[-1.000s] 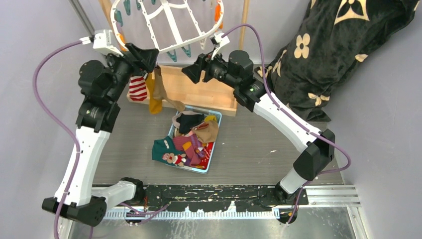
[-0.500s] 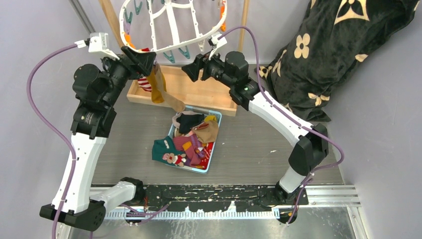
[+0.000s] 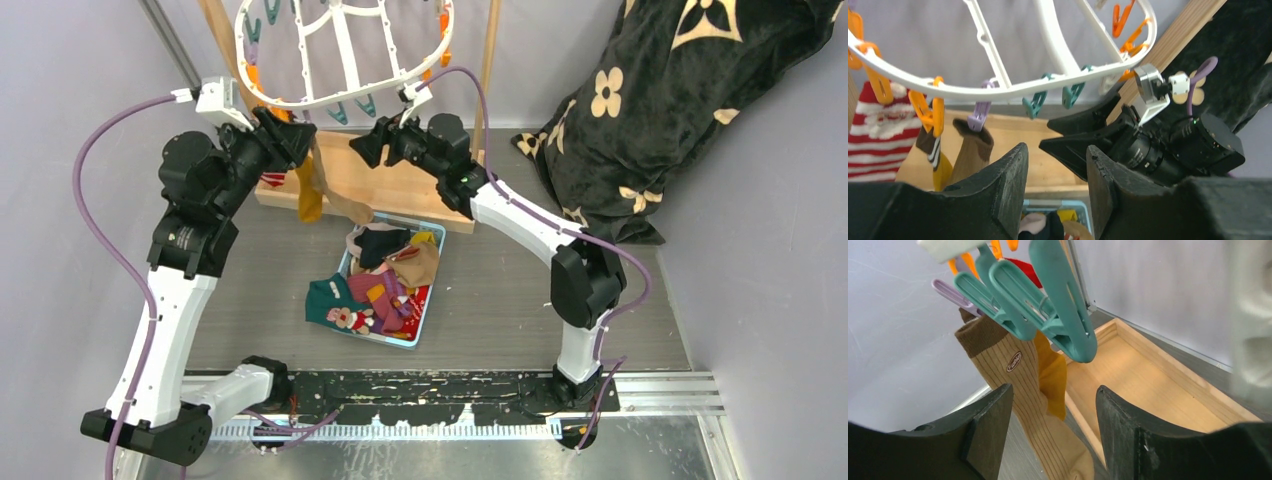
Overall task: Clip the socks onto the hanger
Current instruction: Clamp the sock onto the hanger, then open the clamp at the hanger.
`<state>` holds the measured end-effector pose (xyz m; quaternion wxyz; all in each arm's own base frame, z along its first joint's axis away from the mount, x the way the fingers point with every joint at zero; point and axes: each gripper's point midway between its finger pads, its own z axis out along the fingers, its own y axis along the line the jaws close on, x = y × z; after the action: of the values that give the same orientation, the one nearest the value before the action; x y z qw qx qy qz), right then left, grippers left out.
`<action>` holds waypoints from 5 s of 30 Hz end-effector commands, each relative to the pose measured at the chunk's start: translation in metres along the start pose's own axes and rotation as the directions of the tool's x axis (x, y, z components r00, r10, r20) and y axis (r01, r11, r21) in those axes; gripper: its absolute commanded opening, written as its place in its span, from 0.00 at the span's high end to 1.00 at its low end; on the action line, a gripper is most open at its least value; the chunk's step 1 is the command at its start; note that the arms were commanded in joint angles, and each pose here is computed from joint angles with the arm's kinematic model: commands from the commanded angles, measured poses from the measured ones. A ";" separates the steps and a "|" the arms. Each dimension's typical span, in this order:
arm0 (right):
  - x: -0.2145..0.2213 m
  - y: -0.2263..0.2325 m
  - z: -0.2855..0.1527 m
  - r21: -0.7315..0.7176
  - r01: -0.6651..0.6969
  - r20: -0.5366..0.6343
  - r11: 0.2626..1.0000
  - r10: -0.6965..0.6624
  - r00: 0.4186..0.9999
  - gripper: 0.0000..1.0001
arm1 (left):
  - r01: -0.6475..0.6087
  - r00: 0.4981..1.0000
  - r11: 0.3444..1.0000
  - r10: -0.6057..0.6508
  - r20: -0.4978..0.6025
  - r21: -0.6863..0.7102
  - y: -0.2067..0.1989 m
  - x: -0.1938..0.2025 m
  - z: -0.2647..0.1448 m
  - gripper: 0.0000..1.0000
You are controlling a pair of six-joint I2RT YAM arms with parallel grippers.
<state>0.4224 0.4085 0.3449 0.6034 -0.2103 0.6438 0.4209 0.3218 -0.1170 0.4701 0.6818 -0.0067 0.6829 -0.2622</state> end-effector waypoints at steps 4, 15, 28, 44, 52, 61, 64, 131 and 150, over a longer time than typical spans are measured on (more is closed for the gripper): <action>-0.051 0.023 0.009 -0.042 0.054 0.235 0.998 -0.043 0.971 0.32 | 0.015 0.999 0.999 -0.014 -0.038 0.036 -0.001 0.018 -0.003 0.53; -0.062 0.013 0.017 -0.013 0.069 0.379 0.998 -0.059 0.924 0.31 | 0.025 1.000 0.999 -0.024 -0.015 0.039 -0.004 0.013 -0.002 0.53; -0.075 0.019 0.021 -0.038 0.122 0.457 0.992 -0.091 0.885 0.42 | 0.026 1.000 0.999 -0.025 -0.014 0.043 -0.007 0.012 -0.004 0.53; -0.090 0.049 0.011 -0.095 0.162 0.479 0.982 -0.098 0.872 0.71 | 0.035 0.999 0.999 -0.034 -0.018 0.036 -0.006 0.016 -0.001 0.52; -0.100 0.072 -0.001 -0.078 0.207 0.503 0.975 -0.141 0.853 0.78 | 0.070 0.998 0.996 -0.069 -0.009 0.053 -0.008 0.022 0.010 0.40; -0.105 0.092 -0.004 -0.094 0.228 0.502 0.969 -0.152 0.851 0.79 | 0.088 0.995 0.993 -0.092 0.048 0.076 -0.016 0.003 0.038 0.37; -0.107 0.093 -0.005 -0.093 0.230 0.500 0.969 -0.154 0.852 0.79 | 0.084 0.995 0.991 -0.089 0.048 0.100 -0.021 -0.002 0.044 0.41; -0.110 0.053 0.004 -0.142 0.187 0.452 0.972 -0.104 0.886 0.51 | -0.027 0.980 0.993 0.050 0.191 -0.119 0.017 -0.035 0.037 0.44; -0.113 0.076 0.000 -0.155 0.235 0.441 0.959 -0.146 0.886 0.90 | -0.009 0.987 0.998 0.019 0.161 -0.063 0.003 -0.037 0.030 0.38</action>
<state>0.4080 0.4328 0.4206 0.7112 -0.2334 0.4807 0.4567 0.3767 -0.1101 0.4545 0.7021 -0.0577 0.6797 -0.2043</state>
